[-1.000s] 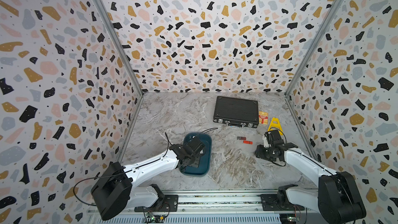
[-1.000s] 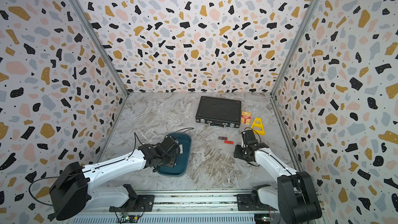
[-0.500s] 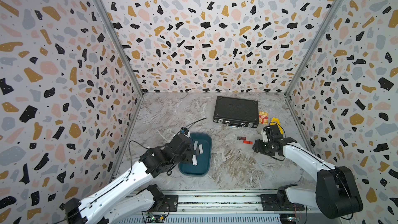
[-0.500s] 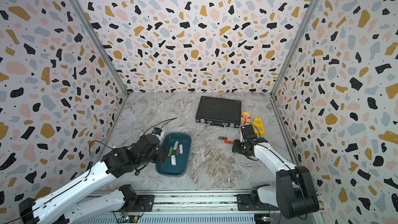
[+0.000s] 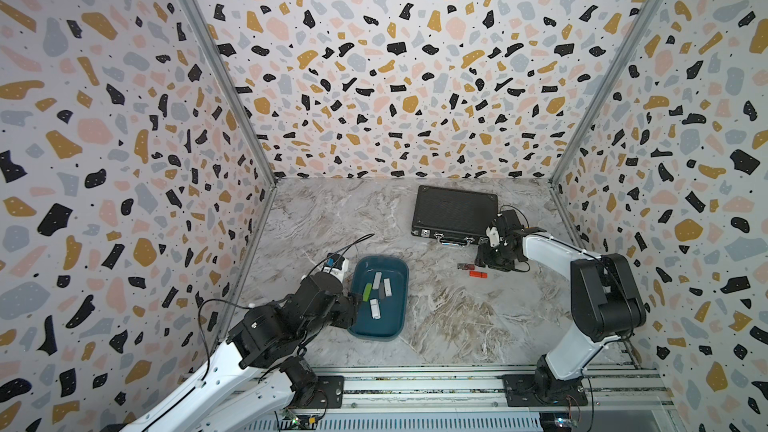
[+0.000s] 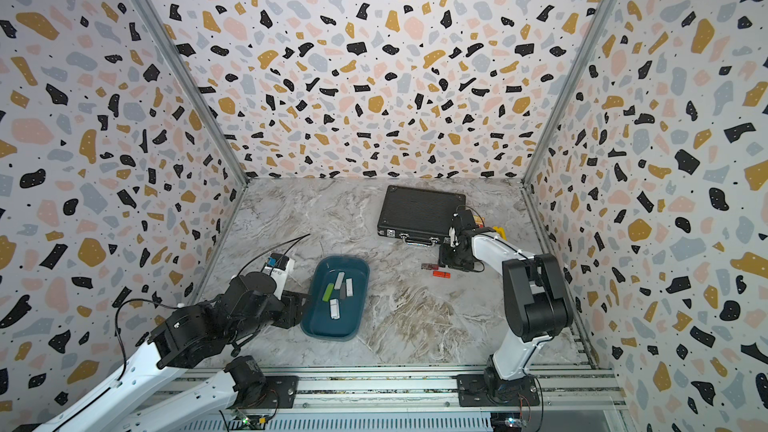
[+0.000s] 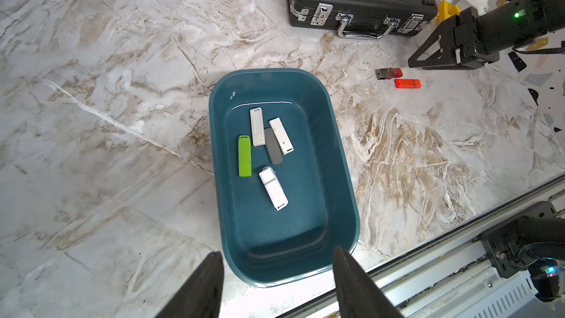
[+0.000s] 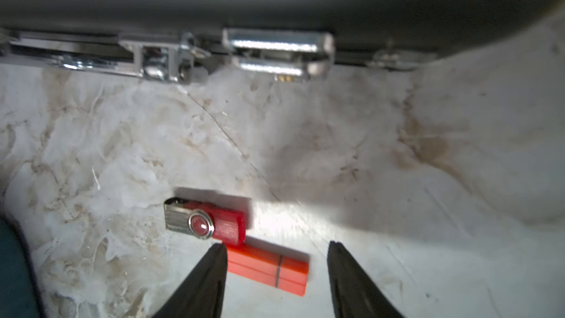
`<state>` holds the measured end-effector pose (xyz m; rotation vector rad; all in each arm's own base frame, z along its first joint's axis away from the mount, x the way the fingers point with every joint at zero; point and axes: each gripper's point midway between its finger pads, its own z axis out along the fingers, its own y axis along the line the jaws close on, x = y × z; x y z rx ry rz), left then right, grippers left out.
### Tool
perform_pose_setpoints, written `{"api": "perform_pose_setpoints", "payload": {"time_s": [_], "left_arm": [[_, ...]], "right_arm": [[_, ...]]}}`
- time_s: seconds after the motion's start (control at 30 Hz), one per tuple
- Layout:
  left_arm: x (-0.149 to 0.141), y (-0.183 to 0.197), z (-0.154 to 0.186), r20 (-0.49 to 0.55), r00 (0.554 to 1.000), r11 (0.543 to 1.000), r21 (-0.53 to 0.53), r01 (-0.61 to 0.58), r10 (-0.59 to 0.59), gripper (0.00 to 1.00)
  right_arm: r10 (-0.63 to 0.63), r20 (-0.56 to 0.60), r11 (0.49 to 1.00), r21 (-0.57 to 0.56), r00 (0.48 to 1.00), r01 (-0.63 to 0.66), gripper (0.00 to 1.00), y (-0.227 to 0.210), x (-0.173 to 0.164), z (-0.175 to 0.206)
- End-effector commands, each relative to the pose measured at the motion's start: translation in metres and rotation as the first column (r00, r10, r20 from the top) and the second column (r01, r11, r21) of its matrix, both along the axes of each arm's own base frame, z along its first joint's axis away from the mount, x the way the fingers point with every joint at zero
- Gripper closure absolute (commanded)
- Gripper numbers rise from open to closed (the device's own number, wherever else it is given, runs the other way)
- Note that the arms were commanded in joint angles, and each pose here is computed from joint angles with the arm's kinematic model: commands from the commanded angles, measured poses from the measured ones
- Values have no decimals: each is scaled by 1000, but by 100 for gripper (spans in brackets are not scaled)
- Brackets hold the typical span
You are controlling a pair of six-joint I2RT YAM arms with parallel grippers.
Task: Put the usb flash drive into the storage box
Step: Pick up the USB flash from the center of the board.
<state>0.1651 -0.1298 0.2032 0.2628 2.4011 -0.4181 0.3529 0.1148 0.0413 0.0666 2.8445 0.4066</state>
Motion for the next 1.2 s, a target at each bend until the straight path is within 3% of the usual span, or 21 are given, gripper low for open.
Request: {"api": "perform_pose_setpoints", "payload": {"time_s": [0.0,0.17,0.33,0.57,0.77,1.17], "left_arm": [[1,-3,0,21,1000,1000,-14,19,-19,39],[-1,-8,0,24,999,998,-38,44,-43,38],[-1,-9,0,18,999,998,-37,48,-47,38],[-1,-9,0,21,999,998,-43,47,-47,38],[-1,-9,-1,15,999,998,-34,49,-49,38],[0,-10,-4,8,999,999,-27,44,-44,38]], "right_arm": [[37,-35,998,52,999,-35,45,9,-4,4],[45,-114,991,133,992,-30,46,21,-21,-9],[71,-164,990,135,984,-49,48,28,-42,-10],[97,-181,995,56,979,-88,49,26,-66,-10],[101,-175,990,-83,979,-117,56,10,-60,-21],[159,-180,975,-124,971,-183,67,23,-56,-33]]}}
